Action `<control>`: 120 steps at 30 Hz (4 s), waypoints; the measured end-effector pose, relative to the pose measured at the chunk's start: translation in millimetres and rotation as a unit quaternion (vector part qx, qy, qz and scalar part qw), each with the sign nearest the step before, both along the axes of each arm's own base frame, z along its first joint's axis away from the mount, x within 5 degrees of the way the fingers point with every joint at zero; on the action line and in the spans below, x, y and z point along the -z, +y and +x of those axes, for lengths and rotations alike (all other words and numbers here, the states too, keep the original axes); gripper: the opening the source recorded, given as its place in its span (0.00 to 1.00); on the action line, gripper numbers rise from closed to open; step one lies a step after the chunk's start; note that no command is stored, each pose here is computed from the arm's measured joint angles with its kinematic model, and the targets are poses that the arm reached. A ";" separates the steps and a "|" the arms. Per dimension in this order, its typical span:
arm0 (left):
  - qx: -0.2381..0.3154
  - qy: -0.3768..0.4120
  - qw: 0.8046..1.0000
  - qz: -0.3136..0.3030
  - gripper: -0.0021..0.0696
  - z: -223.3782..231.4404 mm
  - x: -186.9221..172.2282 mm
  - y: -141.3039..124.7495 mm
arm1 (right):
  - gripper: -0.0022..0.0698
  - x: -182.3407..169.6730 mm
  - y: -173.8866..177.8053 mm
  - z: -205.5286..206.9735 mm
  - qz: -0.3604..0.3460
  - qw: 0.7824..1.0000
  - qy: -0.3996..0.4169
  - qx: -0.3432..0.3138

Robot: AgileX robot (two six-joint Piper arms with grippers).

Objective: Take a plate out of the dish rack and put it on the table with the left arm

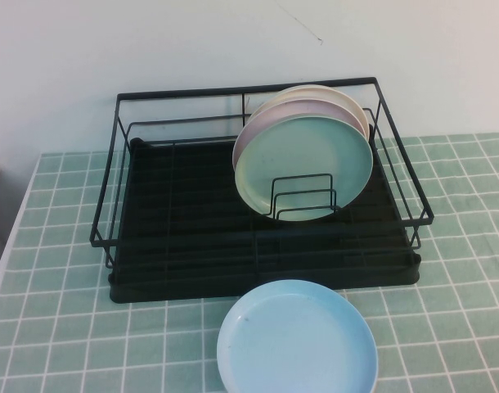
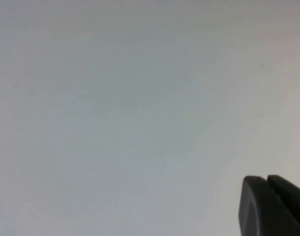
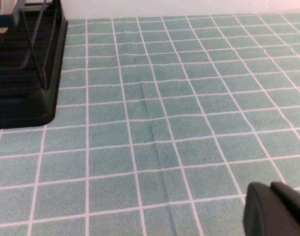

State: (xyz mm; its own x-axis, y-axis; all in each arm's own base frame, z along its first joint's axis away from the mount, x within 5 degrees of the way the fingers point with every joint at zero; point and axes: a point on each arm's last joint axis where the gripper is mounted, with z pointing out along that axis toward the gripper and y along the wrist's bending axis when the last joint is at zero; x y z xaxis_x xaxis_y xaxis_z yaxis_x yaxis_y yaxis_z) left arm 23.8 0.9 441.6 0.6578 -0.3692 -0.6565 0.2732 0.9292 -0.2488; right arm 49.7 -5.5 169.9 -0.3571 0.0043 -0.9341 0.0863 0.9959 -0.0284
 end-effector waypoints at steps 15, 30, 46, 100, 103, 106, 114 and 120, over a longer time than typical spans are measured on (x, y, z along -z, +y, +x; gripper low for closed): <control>0.029 0.423 0.906 0.001 0.02 140.2 52.0 -11.5 | 0.03 0.0 0.0 0.0 0.000 1.000 0.000 0.000; 0.206 0.556 0.750 0.294 0.02 211.7 136.2 -109.4 | 0.03 0.0 0.0 0.0 0.000 1.000 0.000 0.000; 0.255 0.506 0.730 0.382 0.53 308.5 118.9 -186.0 | 0.03 0.0 0.0 0.0 0.000 1.000 0.000 0.000; 0.261 0.434 0.700 0.503 0.10 361.7 132.4 -233.4 | 0.03 0.0 0.0 0.0 0.000 1.000 0.000 0.000; 0.263 0.417 0.708 0.506 0.10 346.7 102.8 -227.0 | 0.03 0.0 0.0 0.0 0.000 1.000 0.000 0.000; 0.291 0.410 0.703 0.503 0.09 319.2 69.0 -218.0 | 0.03 0.0 0.0 0.0 0.000 1.000 0.000 0.000; 0.361 0.455 0.664 0.471 0.09 254.4 18.6 -194.1 | 0.03 0.0 0.0 0.0 0.000 1.000 0.000 0.000; 0.407 0.564 0.555 0.456 0.09 230.0 29.9 -185.0 | 0.03 0.0 0.0 0.0 0.000 1.000 0.000 0.000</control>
